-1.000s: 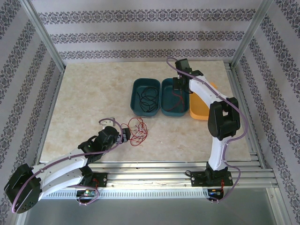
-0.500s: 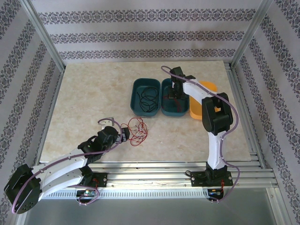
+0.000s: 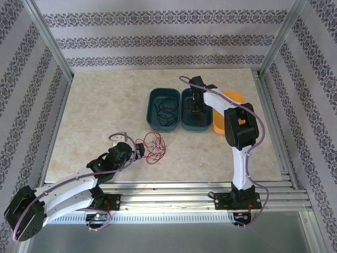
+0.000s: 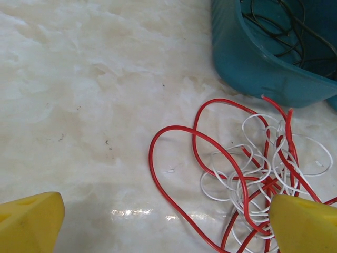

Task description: Untangle the cables

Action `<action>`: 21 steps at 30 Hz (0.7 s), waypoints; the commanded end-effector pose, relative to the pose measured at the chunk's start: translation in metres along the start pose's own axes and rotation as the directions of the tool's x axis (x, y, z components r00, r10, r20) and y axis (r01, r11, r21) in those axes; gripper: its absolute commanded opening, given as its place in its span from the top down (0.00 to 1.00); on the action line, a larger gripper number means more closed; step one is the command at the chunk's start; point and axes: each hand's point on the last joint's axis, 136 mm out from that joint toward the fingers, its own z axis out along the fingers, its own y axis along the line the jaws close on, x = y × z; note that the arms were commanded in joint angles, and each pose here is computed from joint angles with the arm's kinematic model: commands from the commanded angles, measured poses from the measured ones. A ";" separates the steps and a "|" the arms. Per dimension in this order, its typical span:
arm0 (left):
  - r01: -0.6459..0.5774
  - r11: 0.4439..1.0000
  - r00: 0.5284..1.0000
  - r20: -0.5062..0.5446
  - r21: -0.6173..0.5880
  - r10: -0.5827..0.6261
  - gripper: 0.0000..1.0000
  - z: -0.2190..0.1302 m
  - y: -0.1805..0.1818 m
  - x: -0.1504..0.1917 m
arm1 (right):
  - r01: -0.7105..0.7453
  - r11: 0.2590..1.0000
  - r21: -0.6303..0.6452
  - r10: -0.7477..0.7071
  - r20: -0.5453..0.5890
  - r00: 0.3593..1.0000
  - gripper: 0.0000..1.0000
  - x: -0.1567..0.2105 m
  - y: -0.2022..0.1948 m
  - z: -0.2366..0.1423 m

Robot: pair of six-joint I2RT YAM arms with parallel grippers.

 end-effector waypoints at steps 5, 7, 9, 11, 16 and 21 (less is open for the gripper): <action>0.040 0.997 0.999 0.018 -0.063 -0.039 0.01 -0.005 0.012 -0.009 | 0.000 0.999 0.041 -0.006 0.153 0.988 0.62 -0.022 -0.009 -0.072; 0.039 0.997 0.999 0.013 -0.074 -0.038 0.01 -0.006 0.014 -0.010 | -0.007 0.999 0.042 0.000 0.173 0.985 0.61 -0.021 -0.012 -0.082; 0.038 0.997 0.999 0.014 -0.069 -0.037 0.01 -0.007 0.012 -0.012 | -0.015 0.999 0.032 0.009 0.193 0.981 0.60 -0.020 -0.012 -0.093; 0.038 0.997 0.999 0.012 -0.067 -0.037 0.01 -0.008 0.011 -0.013 | -0.021 1.000 0.000 0.020 0.213 0.977 0.60 -0.017 -0.009 -0.107; 0.052 0.997 0.999 0.014 -0.065 -0.051 0.01 -0.009 0.010 -0.015 | -0.005 0.993 -0.115 0.037 0.278 0.960 0.60 0.006 0.015 -0.140; 0.062 0.995 0.998 0.005 -0.079 -0.062 0.01 -0.007 0.011 -0.014 | 0.061 0.975 -0.213 0.015 0.337 0.941 0.59 0.048 0.048 -0.164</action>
